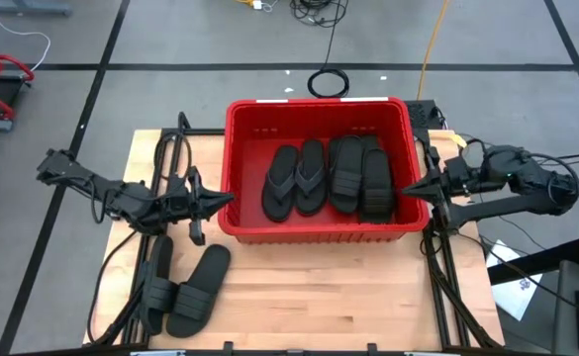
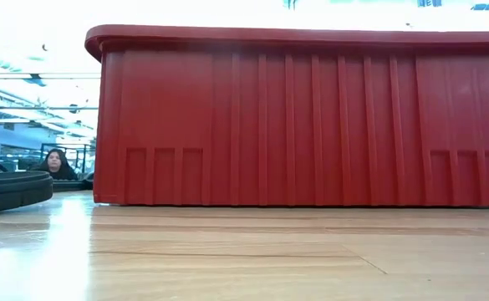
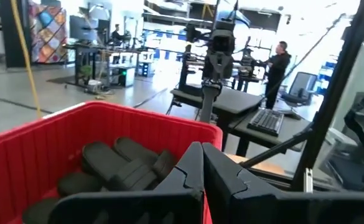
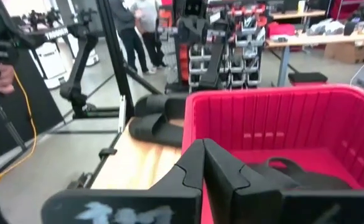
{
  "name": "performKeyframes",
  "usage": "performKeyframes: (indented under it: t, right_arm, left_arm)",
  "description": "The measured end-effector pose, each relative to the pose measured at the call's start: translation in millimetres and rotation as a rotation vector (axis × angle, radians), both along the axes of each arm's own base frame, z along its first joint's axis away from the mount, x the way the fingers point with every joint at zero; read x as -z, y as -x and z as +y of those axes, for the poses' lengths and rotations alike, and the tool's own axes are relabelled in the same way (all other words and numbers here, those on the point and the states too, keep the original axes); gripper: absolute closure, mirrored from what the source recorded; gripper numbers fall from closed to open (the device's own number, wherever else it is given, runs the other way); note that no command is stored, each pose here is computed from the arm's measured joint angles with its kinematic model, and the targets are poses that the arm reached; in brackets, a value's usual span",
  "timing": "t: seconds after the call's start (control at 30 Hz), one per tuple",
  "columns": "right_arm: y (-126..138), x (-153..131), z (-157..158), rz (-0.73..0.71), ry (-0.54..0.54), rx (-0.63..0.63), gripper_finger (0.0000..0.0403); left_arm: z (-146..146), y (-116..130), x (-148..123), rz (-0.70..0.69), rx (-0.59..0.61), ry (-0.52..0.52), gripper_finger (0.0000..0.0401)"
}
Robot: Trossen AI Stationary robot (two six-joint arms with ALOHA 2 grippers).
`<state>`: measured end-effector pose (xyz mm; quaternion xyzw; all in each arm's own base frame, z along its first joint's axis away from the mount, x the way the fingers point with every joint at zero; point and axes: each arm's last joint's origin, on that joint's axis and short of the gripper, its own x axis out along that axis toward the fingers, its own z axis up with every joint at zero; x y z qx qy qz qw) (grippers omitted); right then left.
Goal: Pick and place slides into bin
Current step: Put the right black slide into the red bin
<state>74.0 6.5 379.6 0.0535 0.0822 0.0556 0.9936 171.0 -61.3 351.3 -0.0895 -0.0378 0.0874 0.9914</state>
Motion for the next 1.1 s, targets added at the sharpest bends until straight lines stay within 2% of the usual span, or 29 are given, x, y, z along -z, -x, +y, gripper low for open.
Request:
performKeyframes:
  t: [0.13, 0.33, 0.4, 0.53, 0.6, 0.87, 1.0, 1.1]
  right_arm:
    - [2.5, 3.6, -0.1, 0.033, 0.022, -0.004, 0.0403]
    - [2.7, 4.9, -0.2, 0.04, 0.06, -0.011, 0.0403]
    - [2.7, 4.9, -0.2, 0.04, 0.059, -0.008, 0.0403]
    - [2.8, 4.9, -0.5, 0.041, 0.049, 0.002, 0.0403]
    - [2.6, 4.8, -1.7, 0.041, 0.053, 0.044, 0.0403]
    - [1.9, 1.2, -5.4, 0.006, 0.024, 0.182, 0.0403]
    - [1.2, -4.2, -5.4, -0.049, 0.011, 0.183, 0.0403]
    - [0.9, -7.6, -5.4, -0.084, 0.005, 0.184, 0.0403]
  left_arm:
    - [-3.3, -0.6, 1.3, -0.003, -0.002, 0.051, 0.0401]
    - [-12.2, -0.4, 9.1, 0.055, 0.152, 0.169, 0.0401]
    - [-14.1, 0.9, 17.1, 0.13, 0.182, 0.227, 0.0396]
    - [-18.9, 7.3, 42.5, 0.402, 0.273, 0.405, 0.0372]
    - [-21.6, 11.4, 51.6, 0.525, 0.32, 0.461, 0.0353]
    - [-38.5, 35.6, 70.2, 0.915, 0.66, 0.475, 0.0257]
    - [-42.4, 47.3, 77.0, 1.051, 0.719, 0.446, 0.0208]
    - [-44.7, 51.6, 82.9, 1.09, 0.737, 0.401, 0.0174]
